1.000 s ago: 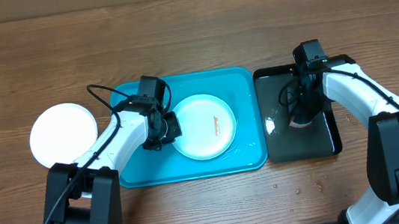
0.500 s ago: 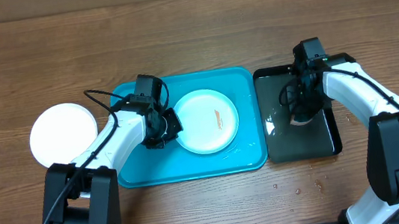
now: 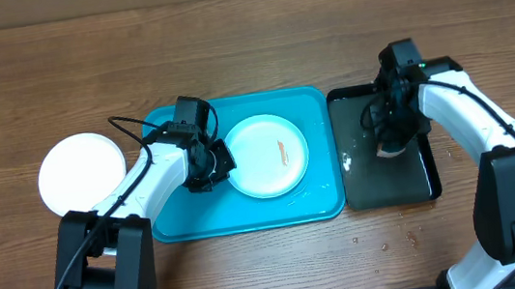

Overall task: Clean dirty plates on tray and stack at the side
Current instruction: 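Grasp the green sponge with the right gripper and lift it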

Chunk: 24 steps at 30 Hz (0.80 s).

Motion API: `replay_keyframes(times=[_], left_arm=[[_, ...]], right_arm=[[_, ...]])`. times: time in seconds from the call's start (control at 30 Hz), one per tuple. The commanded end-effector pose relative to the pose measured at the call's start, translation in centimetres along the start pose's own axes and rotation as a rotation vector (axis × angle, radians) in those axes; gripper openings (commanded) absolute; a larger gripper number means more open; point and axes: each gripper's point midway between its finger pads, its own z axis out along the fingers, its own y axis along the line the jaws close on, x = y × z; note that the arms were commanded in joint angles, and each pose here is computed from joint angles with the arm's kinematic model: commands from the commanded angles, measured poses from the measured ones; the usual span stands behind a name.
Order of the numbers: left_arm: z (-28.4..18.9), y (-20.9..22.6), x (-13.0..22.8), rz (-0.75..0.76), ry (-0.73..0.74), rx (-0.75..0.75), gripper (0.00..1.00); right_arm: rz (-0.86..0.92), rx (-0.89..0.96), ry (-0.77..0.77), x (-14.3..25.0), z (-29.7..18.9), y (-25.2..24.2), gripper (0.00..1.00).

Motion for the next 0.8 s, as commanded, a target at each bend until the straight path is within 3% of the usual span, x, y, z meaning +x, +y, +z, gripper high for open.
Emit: replay_keyframes(times=[0.0, 0.3, 0.37, 0.5, 0.67, 0.77], left_arm=[[-0.2, 0.0, -0.7, 0.001, -0.022, -0.010, 0.05], [-0.2, 0.7, -0.9, -0.001, -0.038, -0.046, 0.04], [-0.2, 0.6, -0.8, 0.003, -0.037, -0.047, 0.16], [-0.1, 0.2, -0.5, 0.022, -0.036, -0.052, 0.22], [0.0, 0.5, -0.5, 0.038, -0.060, -0.092, 0.19], [0.1, 0.6, -0.3, 0.038, -0.054, -0.094, 0.12]], right_arm=[[-0.010, 0.001, -0.065, -2.1, -2.4, 0.1, 0.04], [-0.009, 0.004, -0.052, -2.2, -3.7, 0.1, 0.04], [-0.009, 0.005, -0.042, -1.9, -3.7, 0.1, 0.04], [-0.008, 0.005, -0.038, -1.8, -3.7, 0.1, 0.04], [-0.009, 0.006, -0.037, -1.8, -3.7, 0.0, 0.04], [-0.009, 0.006, -0.037, -1.8, -3.7, 0.0, 0.04]])
